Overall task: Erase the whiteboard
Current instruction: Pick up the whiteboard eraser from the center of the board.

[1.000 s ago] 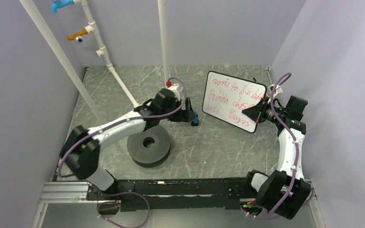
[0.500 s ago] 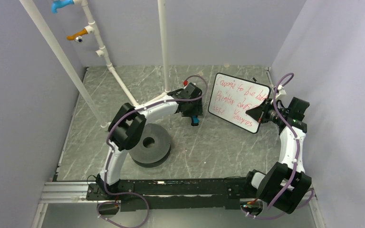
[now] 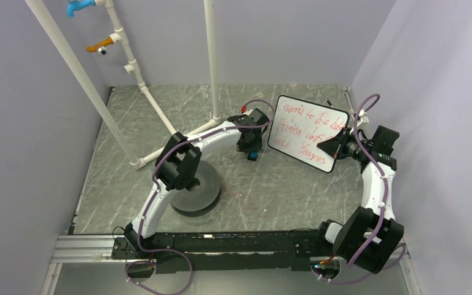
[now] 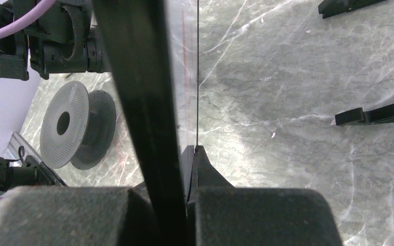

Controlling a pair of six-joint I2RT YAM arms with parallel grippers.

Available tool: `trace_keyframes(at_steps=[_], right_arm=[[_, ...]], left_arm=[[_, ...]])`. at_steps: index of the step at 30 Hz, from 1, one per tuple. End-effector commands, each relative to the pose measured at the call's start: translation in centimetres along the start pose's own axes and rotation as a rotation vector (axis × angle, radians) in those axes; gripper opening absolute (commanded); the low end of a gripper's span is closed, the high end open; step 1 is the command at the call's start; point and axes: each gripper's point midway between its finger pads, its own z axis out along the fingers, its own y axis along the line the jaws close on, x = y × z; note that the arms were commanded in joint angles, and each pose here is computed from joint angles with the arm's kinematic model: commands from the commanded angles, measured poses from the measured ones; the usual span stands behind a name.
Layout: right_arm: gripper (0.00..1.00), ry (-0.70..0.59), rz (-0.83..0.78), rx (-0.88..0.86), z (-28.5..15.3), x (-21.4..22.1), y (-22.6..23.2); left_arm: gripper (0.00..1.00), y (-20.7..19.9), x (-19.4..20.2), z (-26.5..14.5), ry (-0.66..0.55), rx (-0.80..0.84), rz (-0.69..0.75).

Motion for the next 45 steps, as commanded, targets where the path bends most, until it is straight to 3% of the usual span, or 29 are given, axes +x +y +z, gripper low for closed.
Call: trace_keyframes(at_steps=[1, 8, 14, 20, 22, 23, 25, 28, 33, 37, 42, 45], right_arm=[[0.0, -0.061, -0.086, -0.087, -0.2, -2.0, 1.6], [0.0, -0.063, -0.089, -0.095, -0.3, -2.0, 1.8], [0.0, -0.065, -0.09, -0.095, -0.3, -2.0, 1.8], [0.0, -0.065, -0.093, -0.099, -0.3, -2.0, 1.9], [0.0, -0.064, -0.096, -0.103, -0.3, -2.0, 2.0], [0.0, -0.061, -0.096, -0.105, -0.3, -1.9, 2.0], [0.0, -0.054, -0.096, -0.107, -0.3, -1.6, 1.9], [0.0, -0.023, -0.128, -0.126, -0.3, -0.9, 2.3], [0.0, 0.02, -0.136, -0.193, 0.3, 0.4, 3.1], [0.0, 0.104, -0.15, -0.267, 1.0, 2.1, 3.9], [0.0, 0.165, -0.143, -0.299, 1.4, 3.8, 4.0], [0.0, 0.196, -0.162, -0.322, 1.8, 4.5, 4.4]], left_arm=[[0.58, 0.7, 0.5, -0.2, -0.007, -0.047, 0.022], [0.57, -0.3, 0.4, 0.1, -0.005, 0.002, 0.061], [0.42, -0.4, 1.3, 1.3, 0.036, 0.021, 0.133], [0.4, 0.7, 2.6, 2.4, 0.08, -0.005, 0.201], [0.29, 0.7, 2.5, 2.3, 0.074, 0.004, 0.238], [0.08, 0.8, 2.1, 2.0, 0.063, 0.013, 0.268], [0.0, 1.1, 1.0, 0.6, 0.026, 0.028, 0.303], [0.0, 0.4, -1.1, -3.9, -0.086, 0.152, 0.335], [0.0, -0.7, -4.3, -14.6, -0.39, 0.4, 0.377], [0.0, 0.1, -4.1, -21.1, -0.544, 0.552, 0.404], [0.0, 2.9, -2.8, -23.9, -0.673, 0.646, 0.333], [0.0, 4.8, -2.8, -23.6, -0.704, 0.683, 0.291]])
